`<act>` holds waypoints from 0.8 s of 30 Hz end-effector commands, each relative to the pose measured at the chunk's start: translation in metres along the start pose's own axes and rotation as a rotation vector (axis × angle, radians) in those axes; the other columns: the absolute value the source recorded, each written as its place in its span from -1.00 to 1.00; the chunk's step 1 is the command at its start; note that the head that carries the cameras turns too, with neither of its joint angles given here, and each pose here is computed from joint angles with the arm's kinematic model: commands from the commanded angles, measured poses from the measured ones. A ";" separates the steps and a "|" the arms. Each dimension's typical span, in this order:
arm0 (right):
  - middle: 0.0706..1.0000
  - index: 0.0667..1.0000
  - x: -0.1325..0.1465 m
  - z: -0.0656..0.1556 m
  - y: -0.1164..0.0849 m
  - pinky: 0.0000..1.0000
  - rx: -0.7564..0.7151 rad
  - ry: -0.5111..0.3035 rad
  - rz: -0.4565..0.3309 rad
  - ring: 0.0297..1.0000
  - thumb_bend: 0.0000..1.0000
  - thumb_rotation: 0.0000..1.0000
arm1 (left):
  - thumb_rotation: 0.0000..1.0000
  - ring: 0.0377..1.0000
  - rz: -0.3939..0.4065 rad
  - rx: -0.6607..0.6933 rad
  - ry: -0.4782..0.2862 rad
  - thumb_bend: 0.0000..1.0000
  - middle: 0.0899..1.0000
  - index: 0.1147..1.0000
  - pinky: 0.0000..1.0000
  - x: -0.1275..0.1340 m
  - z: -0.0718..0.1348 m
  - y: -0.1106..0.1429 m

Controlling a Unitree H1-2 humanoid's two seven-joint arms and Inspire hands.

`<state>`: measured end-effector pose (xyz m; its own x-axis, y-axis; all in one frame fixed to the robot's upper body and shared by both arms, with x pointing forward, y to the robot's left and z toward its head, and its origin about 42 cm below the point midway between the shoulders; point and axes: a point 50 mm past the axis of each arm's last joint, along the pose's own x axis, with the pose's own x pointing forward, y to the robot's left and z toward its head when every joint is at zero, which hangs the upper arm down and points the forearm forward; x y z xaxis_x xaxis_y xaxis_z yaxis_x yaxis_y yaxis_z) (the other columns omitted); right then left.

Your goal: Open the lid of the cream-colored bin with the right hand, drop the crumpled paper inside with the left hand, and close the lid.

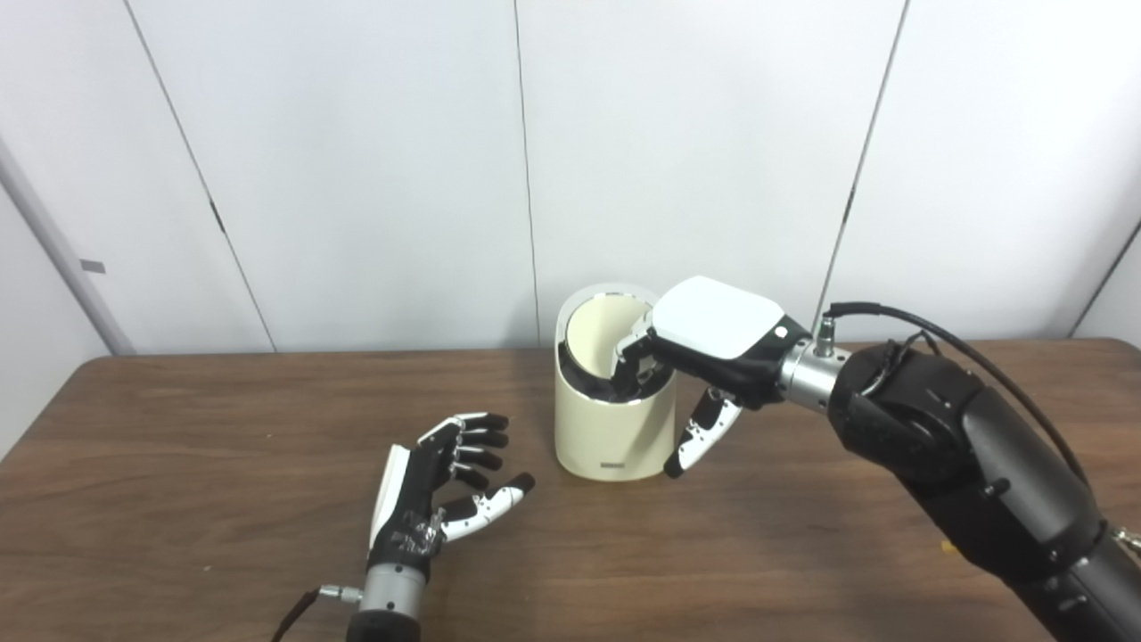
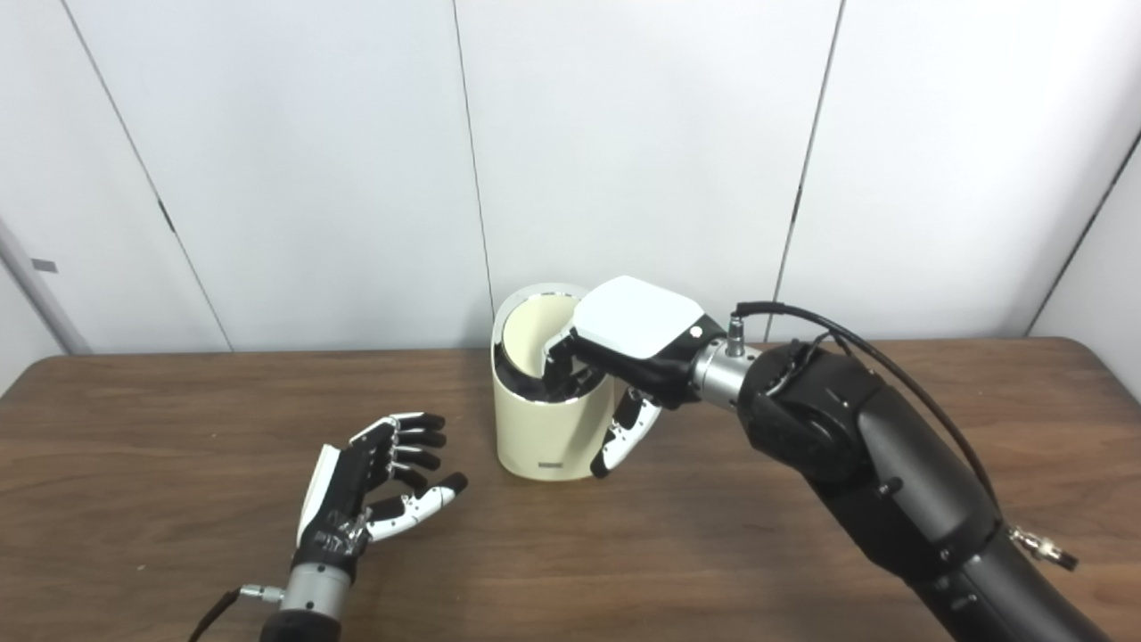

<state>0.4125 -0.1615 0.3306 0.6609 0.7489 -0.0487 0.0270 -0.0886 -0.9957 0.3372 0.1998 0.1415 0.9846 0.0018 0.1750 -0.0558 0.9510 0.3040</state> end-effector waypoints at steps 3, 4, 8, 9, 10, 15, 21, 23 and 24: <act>0.24 0.21 -0.006 -0.002 0.009 0.50 0.006 -0.004 0.076 0.52 0.52 -0.32 | -0.87 0.17 0.006 -0.002 -0.075 0.32 0.25 0.29 0.03 0.008 0.016 0.001; 0.27 0.24 -0.007 -0.004 0.006 0.50 0.019 0.010 0.054 0.53 0.51 -0.31 | -0.87 0.17 0.005 0.000 -0.076 0.31 0.25 0.29 0.03 0.008 0.015 0.001; 0.40 0.41 -0.011 -0.012 -0.012 0.41 0.087 0.063 -0.039 0.54 0.47 -0.27 | -0.88 0.17 0.004 -0.002 -0.077 0.31 0.25 0.29 0.03 0.009 0.014 0.002; 0.42 0.43 -0.013 -0.015 -0.019 0.40 0.118 0.076 -0.079 0.53 0.46 -0.27 | -0.89 0.17 0.004 0.000 -0.077 0.31 0.25 0.29 0.03 0.009 0.014 0.002; 0.48 0.47 -0.014 -0.018 -0.023 0.34 0.138 0.083 -0.114 0.51 0.46 -0.28 | -0.88 0.18 0.004 0.001 -0.078 0.31 0.25 0.29 0.04 0.010 0.014 0.003; 0.59 0.57 -0.022 -0.027 -0.041 0.31 0.159 0.149 -0.220 0.53 0.39 -0.30 | -0.89 0.18 0.003 -0.001 -0.083 0.32 0.25 0.29 0.04 0.011 0.015 0.004; 0.60 0.60 -0.030 -0.042 -0.043 0.30 0.238 0.194 -0.308 0.54 0.40 -0.22 | -0.88 0.18 0.002 0.000 -0.085 0.32 0.25 0.29 0.03 0.011 0.016 0.005; 0.63 0.62 -0.034 -0.045 -0.043 0.30 0.250 0.215 -0.330 0.56 0.39 -0.18 | -0.89 0.17 0.000 -0.005 -0.087 0.32 0.25 0.29 0.03 0.011 0.017 0.005; 0.63 0.63 -0.037 -0.046 -0.042 0.30 0.260 0.231 -0.340 0.56 0.39 -0.18 | -0.89 0.17 0.000 -0.006 -0.088 0.32 0.25 0.29 0.02 0.011 0.017 0.006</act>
<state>0.4239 -0.2120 0.3572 0.8104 0.5564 0.1835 0.0249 0.2803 -0.9596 0.3374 0.2014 0.1414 0.9847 -0.0067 0.1739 -0.0473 0.9512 0.3049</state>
